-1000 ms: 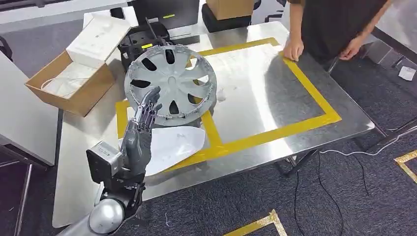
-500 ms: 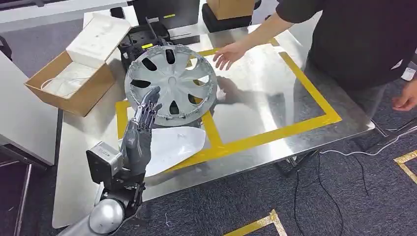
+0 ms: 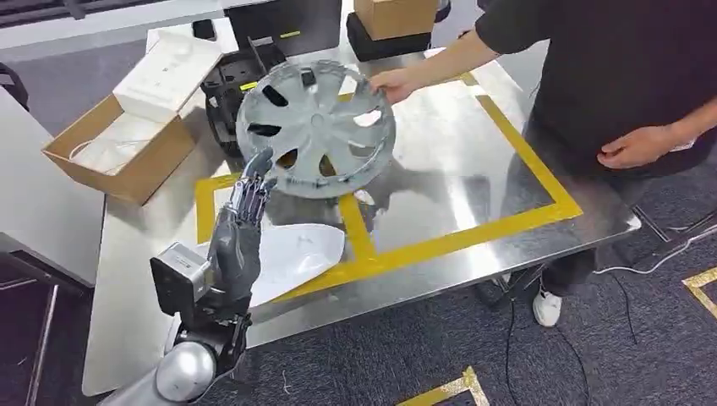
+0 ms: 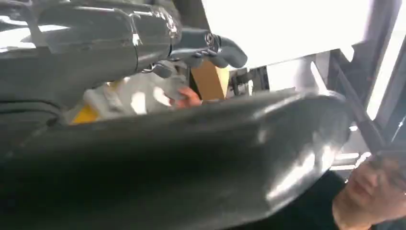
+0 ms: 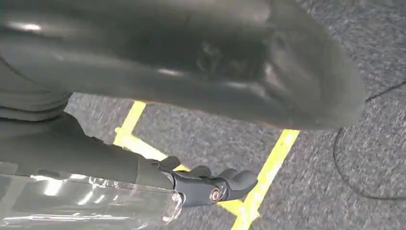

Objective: Take the parts from the cabinet and place them on the table.

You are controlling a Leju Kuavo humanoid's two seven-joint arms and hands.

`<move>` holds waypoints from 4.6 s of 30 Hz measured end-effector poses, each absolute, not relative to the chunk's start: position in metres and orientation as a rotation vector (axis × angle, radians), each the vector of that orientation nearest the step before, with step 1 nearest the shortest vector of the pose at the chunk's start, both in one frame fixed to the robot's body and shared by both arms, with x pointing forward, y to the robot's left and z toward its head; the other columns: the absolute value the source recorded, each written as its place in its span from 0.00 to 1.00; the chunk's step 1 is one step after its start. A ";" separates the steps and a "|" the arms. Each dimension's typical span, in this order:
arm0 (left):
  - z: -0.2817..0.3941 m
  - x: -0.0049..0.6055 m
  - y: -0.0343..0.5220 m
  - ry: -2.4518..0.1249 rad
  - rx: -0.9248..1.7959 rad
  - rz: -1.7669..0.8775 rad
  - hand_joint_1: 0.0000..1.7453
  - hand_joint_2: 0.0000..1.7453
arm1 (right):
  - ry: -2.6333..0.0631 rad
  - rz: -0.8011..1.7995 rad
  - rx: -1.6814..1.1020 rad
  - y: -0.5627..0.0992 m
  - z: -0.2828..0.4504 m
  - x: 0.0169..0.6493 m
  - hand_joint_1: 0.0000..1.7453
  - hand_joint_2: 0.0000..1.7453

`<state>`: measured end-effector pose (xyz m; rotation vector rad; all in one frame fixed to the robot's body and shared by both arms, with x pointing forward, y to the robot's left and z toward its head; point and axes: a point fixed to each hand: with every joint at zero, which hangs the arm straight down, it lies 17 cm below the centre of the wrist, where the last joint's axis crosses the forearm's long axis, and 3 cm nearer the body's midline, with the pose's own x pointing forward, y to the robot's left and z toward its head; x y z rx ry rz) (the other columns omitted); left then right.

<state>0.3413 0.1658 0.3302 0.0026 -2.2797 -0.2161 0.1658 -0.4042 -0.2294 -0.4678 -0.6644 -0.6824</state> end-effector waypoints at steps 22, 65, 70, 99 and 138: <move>0.331 0.340 0.165 -2.288 0.001 -0.215 0.00 0.00 | -0.669 -0.695 -0.483 -0.412 -0.228 0.163 0.00 0.00; 0.328 0.338 0.163 -2.294 -0.002 -0.207 0.00 0.00 | -0.673 -0.794 -0.475 -0.419 -0.227 0.163 0.00 0.00; 0.328 0.338 0.164 -2.294 0.001 -0.203 0.00 0.00 | -0.668 -0.794 -0.473 -0.417 -0.228 0.160 0.00 0.00; 0.325 0.338 0.164 -2.288 0.004 -0.204 0.00 0.00 | -0.673 -0.800 -0.470 -0.418 -0.228 0.162 0.00 0.00; 0.342 0.335 0.159 -2.331 -0.014 -0.227 0.00 0.00 | -0.644 -0.859 -0.469 -0.418 -0.231 0.152 0.00 0.00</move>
